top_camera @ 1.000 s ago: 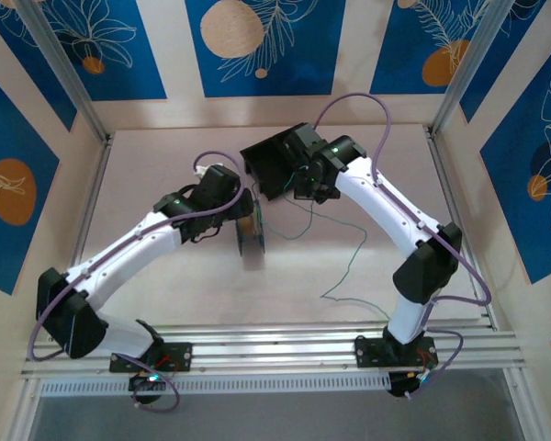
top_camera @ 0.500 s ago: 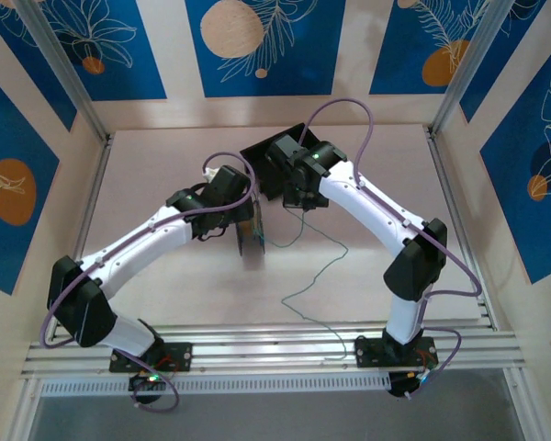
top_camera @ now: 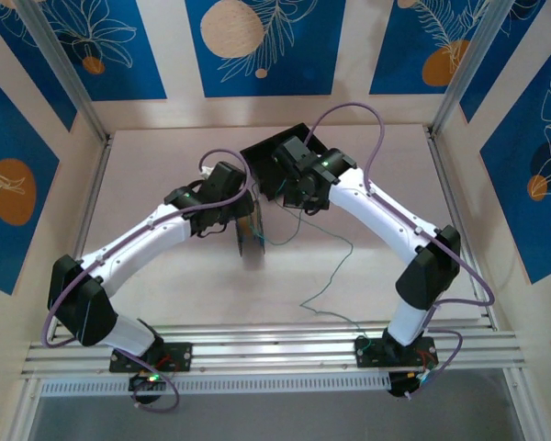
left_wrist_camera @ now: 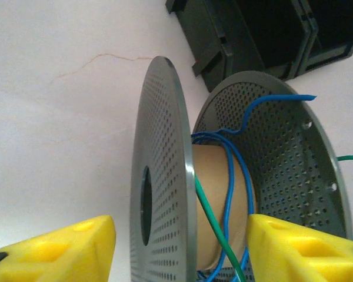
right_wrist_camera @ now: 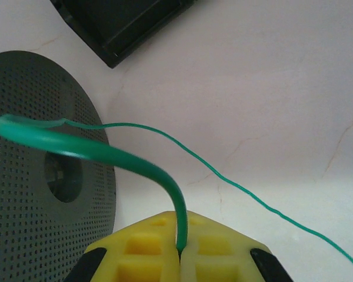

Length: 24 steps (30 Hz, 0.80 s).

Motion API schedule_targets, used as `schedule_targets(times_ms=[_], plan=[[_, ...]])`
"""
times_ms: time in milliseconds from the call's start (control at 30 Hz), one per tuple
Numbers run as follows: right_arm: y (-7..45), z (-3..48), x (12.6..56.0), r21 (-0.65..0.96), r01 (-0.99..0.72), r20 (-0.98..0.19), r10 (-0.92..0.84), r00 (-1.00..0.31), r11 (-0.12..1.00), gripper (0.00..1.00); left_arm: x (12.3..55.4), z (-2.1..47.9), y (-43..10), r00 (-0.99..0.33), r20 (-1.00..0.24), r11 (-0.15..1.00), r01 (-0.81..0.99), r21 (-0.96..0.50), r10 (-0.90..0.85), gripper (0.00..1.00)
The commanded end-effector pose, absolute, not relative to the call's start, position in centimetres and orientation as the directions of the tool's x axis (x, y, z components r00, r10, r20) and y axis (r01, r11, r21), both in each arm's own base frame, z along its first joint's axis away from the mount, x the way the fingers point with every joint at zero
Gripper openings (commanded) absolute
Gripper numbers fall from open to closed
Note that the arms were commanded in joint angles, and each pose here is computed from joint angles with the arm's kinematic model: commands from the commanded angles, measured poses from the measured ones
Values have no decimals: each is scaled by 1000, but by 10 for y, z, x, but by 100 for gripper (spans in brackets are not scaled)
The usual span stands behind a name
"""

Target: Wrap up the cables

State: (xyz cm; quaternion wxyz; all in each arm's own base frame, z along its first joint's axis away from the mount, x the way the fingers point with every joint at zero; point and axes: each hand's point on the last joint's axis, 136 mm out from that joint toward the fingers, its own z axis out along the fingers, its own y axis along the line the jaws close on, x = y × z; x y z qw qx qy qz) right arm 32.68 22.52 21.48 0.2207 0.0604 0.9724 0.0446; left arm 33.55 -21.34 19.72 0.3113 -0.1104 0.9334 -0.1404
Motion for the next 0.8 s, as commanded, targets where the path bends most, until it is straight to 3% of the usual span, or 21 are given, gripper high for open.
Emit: schedule_targets(times_ms=[0, 767], plan=[[229, 224, 335, 179, 76, -461, 152, -874, 981, 0, 339, 190, -219, -792, -510, 914, -142, -380, -335, 58], [233, 201, 349, 206, 54, -437, 141, -888, 977, 0, 352, 182, -216, -779, -502, 906, -195, -376, -376, 44]])
